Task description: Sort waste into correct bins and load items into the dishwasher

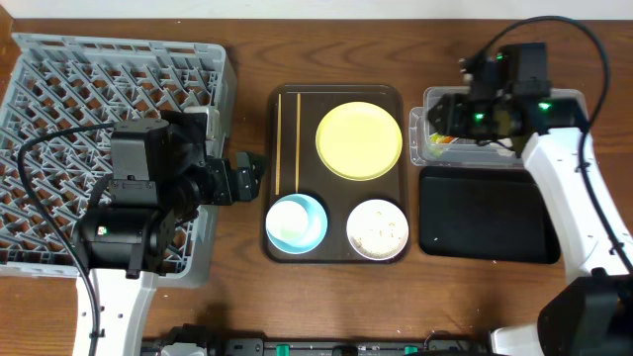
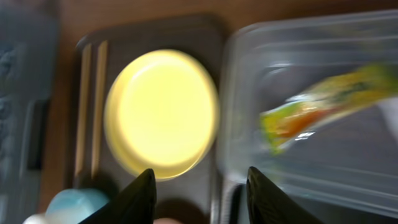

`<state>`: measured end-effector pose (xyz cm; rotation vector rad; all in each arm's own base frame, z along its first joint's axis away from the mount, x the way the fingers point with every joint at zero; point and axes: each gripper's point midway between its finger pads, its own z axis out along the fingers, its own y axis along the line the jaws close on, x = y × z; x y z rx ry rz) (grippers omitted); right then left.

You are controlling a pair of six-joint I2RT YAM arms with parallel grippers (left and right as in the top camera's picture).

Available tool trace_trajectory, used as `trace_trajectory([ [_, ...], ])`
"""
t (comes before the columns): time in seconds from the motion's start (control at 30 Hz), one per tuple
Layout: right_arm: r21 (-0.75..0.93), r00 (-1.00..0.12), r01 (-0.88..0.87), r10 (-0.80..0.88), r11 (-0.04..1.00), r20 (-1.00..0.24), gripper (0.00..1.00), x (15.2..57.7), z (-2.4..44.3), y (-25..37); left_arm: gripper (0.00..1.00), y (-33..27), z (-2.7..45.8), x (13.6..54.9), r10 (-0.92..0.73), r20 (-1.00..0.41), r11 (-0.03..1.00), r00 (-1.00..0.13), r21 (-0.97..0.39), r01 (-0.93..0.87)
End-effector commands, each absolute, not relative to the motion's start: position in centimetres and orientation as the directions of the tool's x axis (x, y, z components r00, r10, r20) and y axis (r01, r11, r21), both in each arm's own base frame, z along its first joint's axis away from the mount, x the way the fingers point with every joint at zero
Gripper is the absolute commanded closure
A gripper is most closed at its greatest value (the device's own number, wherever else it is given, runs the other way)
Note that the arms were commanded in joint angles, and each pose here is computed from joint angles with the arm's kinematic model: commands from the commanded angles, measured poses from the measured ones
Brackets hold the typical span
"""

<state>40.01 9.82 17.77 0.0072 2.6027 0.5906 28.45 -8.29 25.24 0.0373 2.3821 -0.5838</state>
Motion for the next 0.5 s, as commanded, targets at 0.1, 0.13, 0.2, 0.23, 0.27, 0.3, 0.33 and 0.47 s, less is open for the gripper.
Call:
trace_trajectory([
  [0.1, 0.419, -0.907, -0.365, -0.218, 0.831, -0.359, 0.38, 33.3, 16.7, 20.2, 0.03, -8.4, 26.0, 28.6, -0.129, -0.633, 0.893, -0.763, -0.408, 0.188],
  [0.13, 0.386, -0.913, -0.361, -0.238, 0.849, -0.331, 0.37, 32.4, 16.0, 20.9, 0.03, -8.4, 26.0, 28.6, -0.129, -0.634, 0.893, -0.763, -0.408, 0.188],
  [0.2, 0.325, -0.925, -0.339, -0.249, 0.883, -0.288, 0.37, 31.1, 14.9, 21.8, 0.03, -8.4, 26.0, 28.6, -0.129, -0.634, 0.893, -0.763, -0.408, 0.188],
  [0.23, 0.299, -0.927, -0.334, -0.254, 0.894, -0.276, 0.37, 30.7, 14.5, 22.0, 0.03, -8.4, 26.0, 28.6, -0.129, -0.633, 0.893, -0.763, -0.408, 0.188],
  [0.27, 0.283, -0.928, -0.334, -0.261, 0.899, -0.267, 0.37, 30.3, 14.2, 22.4, 0.03, -8.4, 26.0, 28.6, -0.129, -0.634, 0.893, -0.763, -0.408, 0.188],
  [0.3, 0.281, -0.925, -0.347, -0.277, 0.895, -0.261, 0.38, 29.8, 14.0, 23.1, 0.03, -8.4, 26.0, 28.6, -0.129, -0.634, 0.893, -0.763, -0.408, 0.188],
  [0.33, 0.283, -0.919, -0.365, -0.295, 0.887, -0.261, 0.39, 29.3, 14.0, 23.8, 0.03, -8.4, 26.0, 28.6, -0.129, -0.633, 0.893, -0.763, -0.408, 0.188],
  [0.47, 0.275, -0.906, -0.401, -0.335, 0.874, -0.258, 0.39, 28.1, 13.5, 25.9, 0.03, -8.5, 26.0, 28.5, -0.13, -0.633, 0.893, -0.763, -0.41, 0.188],
])
